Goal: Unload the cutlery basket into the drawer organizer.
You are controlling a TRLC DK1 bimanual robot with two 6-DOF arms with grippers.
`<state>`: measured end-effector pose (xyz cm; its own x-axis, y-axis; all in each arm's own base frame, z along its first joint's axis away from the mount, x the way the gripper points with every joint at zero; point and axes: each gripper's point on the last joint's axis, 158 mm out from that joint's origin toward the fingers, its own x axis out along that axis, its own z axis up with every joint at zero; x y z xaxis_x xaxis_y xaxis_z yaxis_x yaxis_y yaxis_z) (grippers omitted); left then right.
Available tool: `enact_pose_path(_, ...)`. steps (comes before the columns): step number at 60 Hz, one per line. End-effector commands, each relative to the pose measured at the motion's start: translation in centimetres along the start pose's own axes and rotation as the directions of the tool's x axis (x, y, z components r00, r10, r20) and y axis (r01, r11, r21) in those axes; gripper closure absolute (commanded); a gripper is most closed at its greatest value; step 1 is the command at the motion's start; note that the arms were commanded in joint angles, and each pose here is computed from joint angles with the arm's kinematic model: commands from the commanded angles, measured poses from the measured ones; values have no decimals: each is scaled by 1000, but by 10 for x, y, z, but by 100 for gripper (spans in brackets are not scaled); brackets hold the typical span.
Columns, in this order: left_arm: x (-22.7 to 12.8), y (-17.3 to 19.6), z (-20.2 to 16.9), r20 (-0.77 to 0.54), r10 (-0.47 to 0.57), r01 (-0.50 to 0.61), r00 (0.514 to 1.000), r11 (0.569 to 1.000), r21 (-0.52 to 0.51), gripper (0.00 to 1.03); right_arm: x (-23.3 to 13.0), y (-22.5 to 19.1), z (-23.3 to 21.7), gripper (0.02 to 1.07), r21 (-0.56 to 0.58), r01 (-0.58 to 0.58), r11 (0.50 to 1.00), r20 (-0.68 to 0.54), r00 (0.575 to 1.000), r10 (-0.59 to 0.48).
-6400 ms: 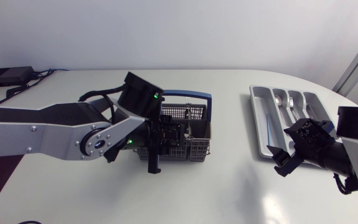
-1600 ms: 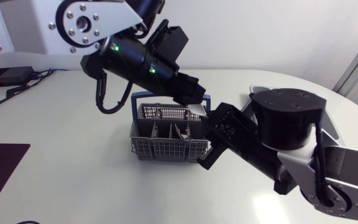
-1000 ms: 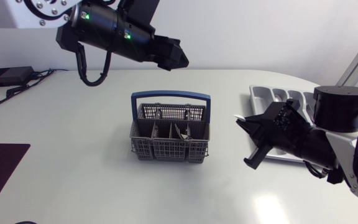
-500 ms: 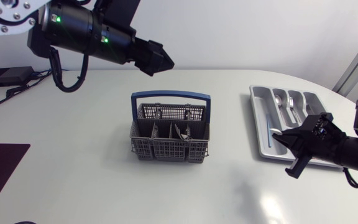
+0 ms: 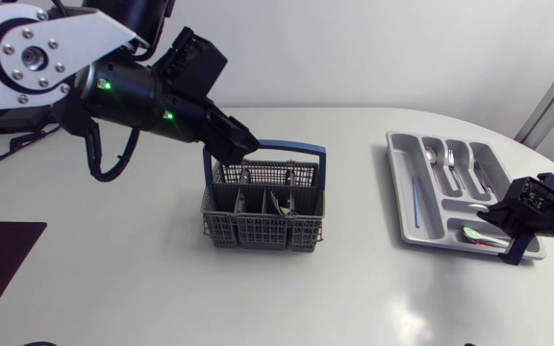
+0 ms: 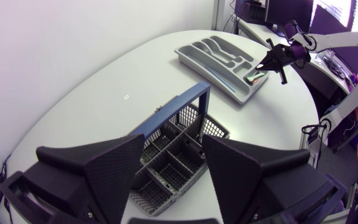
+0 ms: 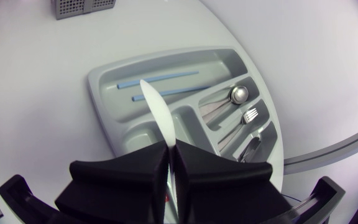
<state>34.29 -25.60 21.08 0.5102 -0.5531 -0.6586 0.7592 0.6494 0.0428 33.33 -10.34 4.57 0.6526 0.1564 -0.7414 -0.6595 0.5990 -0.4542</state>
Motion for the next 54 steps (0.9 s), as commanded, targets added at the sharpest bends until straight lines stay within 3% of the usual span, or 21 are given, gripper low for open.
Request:
enact_pose_path(1, -2, 0, -10, -15, 5, -5, 1000, 1000, 18, 38, 6, -7, -14, 98, -49, -18, 999, -33, 999, 17)
enact_pose_path(30, -3, -2, -40, -86, 25, -19, 996, 998, 68, 38, 30, -7, -75, 95, -120, -132, 984, -211, 972, 105)
enact_pose_path(43, -3, -4, -61, -134, 29, -17, 991, 996, 87, 38, 32, -12, -80, 56, -130, -120, 984, -235, 968, 87)
enact_pose_path(54, -6, -5, -71, -146, 38, -23, 989, 994, 104, 38, 12, -32, -56, 35, -107, -21, 994, -215, 977, -3)
